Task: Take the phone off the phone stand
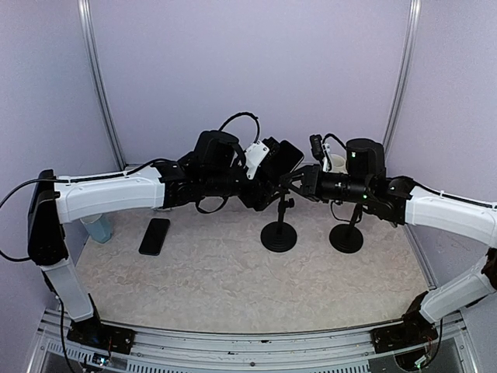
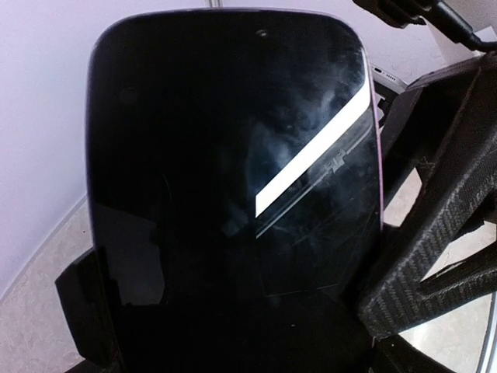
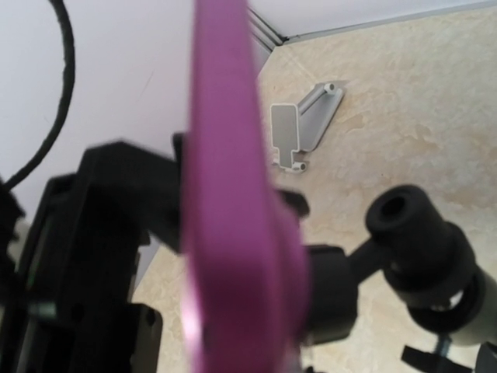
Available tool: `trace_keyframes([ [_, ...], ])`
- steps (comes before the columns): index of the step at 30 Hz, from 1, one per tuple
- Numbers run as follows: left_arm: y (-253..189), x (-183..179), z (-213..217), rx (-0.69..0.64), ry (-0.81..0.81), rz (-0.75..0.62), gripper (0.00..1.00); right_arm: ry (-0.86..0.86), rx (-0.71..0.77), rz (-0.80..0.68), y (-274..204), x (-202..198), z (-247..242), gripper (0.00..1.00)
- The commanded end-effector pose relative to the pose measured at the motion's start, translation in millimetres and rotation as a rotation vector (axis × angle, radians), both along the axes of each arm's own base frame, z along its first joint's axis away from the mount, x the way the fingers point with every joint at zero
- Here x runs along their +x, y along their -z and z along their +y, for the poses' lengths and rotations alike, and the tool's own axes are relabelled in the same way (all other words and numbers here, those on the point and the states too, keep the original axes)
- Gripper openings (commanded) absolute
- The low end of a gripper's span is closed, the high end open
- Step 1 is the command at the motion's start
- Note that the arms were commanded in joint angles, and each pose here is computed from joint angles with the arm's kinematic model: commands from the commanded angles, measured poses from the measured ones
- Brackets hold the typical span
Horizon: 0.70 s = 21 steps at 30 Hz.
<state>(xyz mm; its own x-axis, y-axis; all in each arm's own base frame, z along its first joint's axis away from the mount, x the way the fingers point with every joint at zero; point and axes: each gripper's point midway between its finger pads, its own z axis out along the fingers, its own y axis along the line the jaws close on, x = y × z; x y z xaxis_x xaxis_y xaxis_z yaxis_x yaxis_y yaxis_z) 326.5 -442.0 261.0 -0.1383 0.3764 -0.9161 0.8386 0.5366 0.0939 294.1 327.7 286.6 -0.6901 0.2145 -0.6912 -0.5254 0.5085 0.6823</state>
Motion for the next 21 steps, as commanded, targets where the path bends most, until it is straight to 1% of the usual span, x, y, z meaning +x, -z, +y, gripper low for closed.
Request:
trace_keyframes([
  [1, -13, 12, 8, 0.006, -0.090, -0.033, 0.76, -0.074, -0.008, -0.006, -2, -6, 10, 0.00],
  [5, -31, 4, 23, -0.044, -0.125, -0.050, 0.66, -0.123, 0.025, 0.004, -16, -8, 19, 0.00],
  [12, -57, 0, 54, -0.097, -0.227, -0.066, 0.54, -0.168, 0.070, 0.024, -30, -16, 25, 0.00],
  [16, -51, 3, 62, -0.072, -0.270, -0.056, 0.50, -0.190, 0.072, 0.051, -24, -20, 27, 0.00],
  [21, -45, 10, 73, -0.081, -0.337, -0.030, 0.43, -0.194, 0.065, 0.069, -14, -25, 25, 0.00],
])
